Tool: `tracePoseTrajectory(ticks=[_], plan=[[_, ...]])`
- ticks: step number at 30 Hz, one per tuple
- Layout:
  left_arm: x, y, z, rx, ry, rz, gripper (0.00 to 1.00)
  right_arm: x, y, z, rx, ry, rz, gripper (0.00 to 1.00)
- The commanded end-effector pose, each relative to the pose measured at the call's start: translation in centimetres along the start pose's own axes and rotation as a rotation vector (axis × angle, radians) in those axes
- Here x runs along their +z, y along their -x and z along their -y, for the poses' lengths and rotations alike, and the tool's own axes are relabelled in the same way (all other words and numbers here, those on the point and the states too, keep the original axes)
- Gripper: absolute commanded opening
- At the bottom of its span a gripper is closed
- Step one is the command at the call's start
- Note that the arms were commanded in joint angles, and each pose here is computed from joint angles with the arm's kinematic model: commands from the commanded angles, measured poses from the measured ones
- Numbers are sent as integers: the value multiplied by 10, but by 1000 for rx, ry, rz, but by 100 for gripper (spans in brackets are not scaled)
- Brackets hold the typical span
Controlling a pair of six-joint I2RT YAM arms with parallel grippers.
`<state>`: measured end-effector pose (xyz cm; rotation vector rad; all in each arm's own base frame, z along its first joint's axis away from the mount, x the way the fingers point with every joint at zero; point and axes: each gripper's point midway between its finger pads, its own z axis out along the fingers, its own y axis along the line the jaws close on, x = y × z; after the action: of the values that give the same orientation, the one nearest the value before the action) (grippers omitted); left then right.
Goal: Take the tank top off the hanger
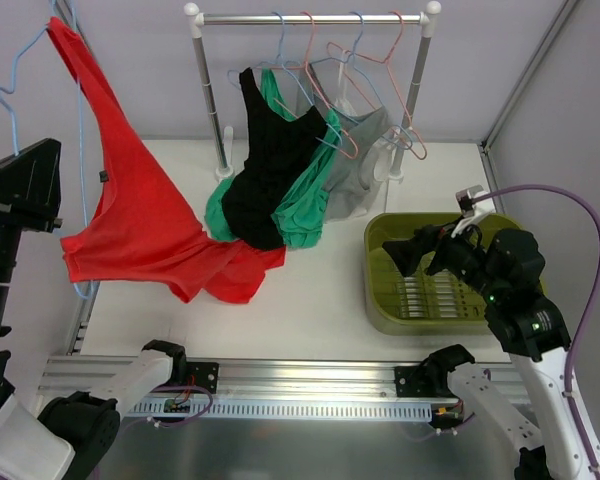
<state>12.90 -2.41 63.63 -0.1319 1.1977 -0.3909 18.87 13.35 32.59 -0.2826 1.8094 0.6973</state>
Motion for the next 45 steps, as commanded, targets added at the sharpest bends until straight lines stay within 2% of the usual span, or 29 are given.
tracePoseTrajectory(ticks=[1, 4, 5, 6, 9, 10, 14, 15, 16, 18, 19, 22, 26, 28, 29, 31, 32, 35, 39, 41, 45], plan=[[-21, 36, 9, -2, -34, 114, 0, 7, 32, -25, 5, 115, 68, 99], [-30, 22, 33, -44, -176, 50, 0, 19, 37, -48, 37, 265, 54, 100], [-31, 11, 42, -60, -227, 8, 0, 18, 44, -68, 54, 380, 66, 99], [-41, -2, 63, -76, -357, -56, 0, 26, 44, -75, 77, 439, 46, 99], [-42, -63, 90, -190, -539, -307, 0, 29, 53, -109, 113, 627, 35, 99], [-35, -93, 88, -223, -543, -403, 0, 41, 52, -112, 122, 642, 12, 100], [-38, -149, 83, -287, -561, -568, 0, 68, 50, -147, 87, 691, -22, 100], [-46, -151, 83, -296, -566, -568, 0, 73, 57, -154, 72, 692, 0, 99], [-46, -166, 80, -313, -562, -603, 0, 90, 46, -164, 68, 694, -33, 98], [-55, -177, 79, -341, -565, -629, 0, 111, 59, -171, 67, 656, 18, 95], [-58, -180, 80, -351, -581, -643, 0, 134, 49, -176, 80, 632, -6, 93], [-63, -189, 80, -383, -577, -675, 0, 161, 63, -192, 60, 612, 37, 83], [-70, -193, 78, -393, -571, -678, 0, 208, 52, -187, 59, 513, 22, 74], [-72, -194, 78, -398, -572, -682, 0, 215, 50, -189, 57, 514, 14, 68], [-73, -194, 78, -399, -576, -683, 0, 223, 43, -189, 59, 509, -4, 56], [-74, -195, 78, -399, -577, -684, 0, 224, 39, -194, 55, 522, -14, 41], [-73, -194, 78, -396, -576, -681, 0, 226, 38, -193, 53, 521, -14, 27], [-71, -196, 76, -382, -567, -675, 0, 226, 37, -191, 50, 509, -13, 4], [-65, -206, 69, -359, -541, -683, 0, 217, 46, -178, 12, 461, 17, 6], [-61, -214, 68, -358, -538, -706, 0, 217, 49, -164, 12, 426, 5, 0], [-64, -223, 74, -374, -603, -767, 0, 230, 60, -123, 77, 333, -1, 0]])
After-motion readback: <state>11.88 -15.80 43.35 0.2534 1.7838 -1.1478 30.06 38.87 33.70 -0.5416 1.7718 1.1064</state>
